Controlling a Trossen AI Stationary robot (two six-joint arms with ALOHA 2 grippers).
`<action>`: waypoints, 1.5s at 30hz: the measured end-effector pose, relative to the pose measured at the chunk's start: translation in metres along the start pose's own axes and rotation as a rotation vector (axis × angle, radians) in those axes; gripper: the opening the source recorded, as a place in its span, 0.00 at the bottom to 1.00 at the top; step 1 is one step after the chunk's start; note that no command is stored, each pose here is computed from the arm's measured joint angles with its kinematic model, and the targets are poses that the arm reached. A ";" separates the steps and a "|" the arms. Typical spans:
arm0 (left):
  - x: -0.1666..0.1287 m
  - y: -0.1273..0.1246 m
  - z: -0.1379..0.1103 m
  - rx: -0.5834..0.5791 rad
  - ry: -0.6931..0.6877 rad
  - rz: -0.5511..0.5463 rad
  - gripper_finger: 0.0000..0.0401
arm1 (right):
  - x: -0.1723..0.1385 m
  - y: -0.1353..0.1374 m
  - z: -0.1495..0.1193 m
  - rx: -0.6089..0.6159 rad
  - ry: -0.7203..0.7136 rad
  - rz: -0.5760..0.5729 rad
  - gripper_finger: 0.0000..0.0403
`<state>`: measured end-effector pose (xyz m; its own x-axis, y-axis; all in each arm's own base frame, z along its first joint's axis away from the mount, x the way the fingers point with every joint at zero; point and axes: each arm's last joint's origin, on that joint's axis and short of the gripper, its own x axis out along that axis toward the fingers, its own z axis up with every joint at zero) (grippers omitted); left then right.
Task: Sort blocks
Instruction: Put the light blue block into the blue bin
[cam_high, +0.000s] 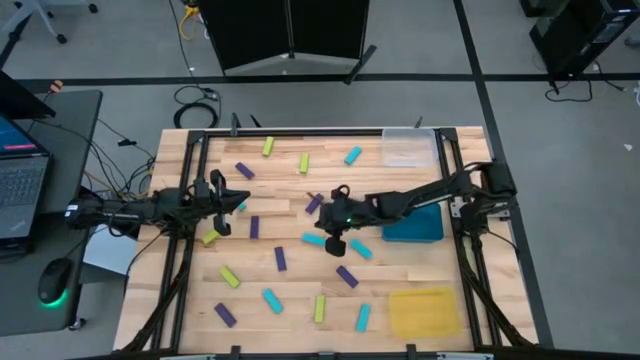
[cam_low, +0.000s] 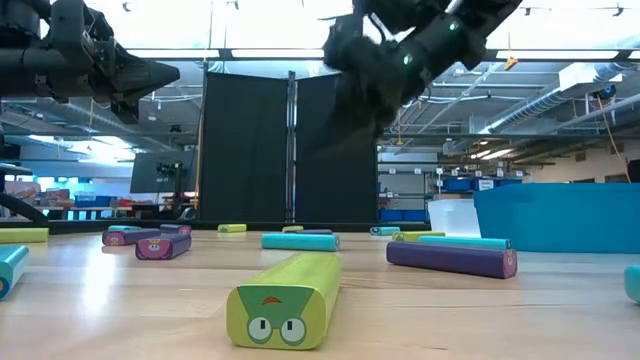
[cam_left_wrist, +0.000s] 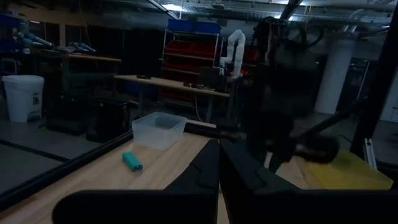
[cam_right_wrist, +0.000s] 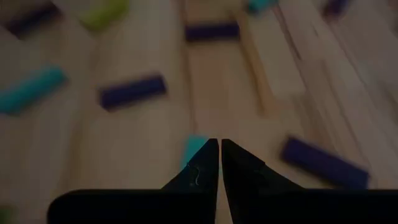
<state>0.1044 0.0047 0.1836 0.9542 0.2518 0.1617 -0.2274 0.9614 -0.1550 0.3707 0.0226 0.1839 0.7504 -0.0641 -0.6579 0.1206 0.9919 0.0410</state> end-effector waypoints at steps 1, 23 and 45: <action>0.000 0.000 0.000 0.000 0.000 0.000 0.04 | 0.003 0.001 -0.003 -0.006 0.041 -0.018 0.09; 0.000 0.001 0.000 0.026 -0.005 0.029 0.04 | 0.057 0.029 -0.022 0.005 0.197 -0.048 0.71; 0.000 0.001 0.000 0.027 0.000 0.028 0.04 | 0.071 0.028 -0.035 0.035 0.218 -0.113 0.28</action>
<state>0.1046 0.0055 0.1833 0.9472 0.2790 0.1579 -0.2595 0.9565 -0.1331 0.4046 0.0496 0.1122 0.5729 -0.1457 -0.8066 0.2210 0.9751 -0.0191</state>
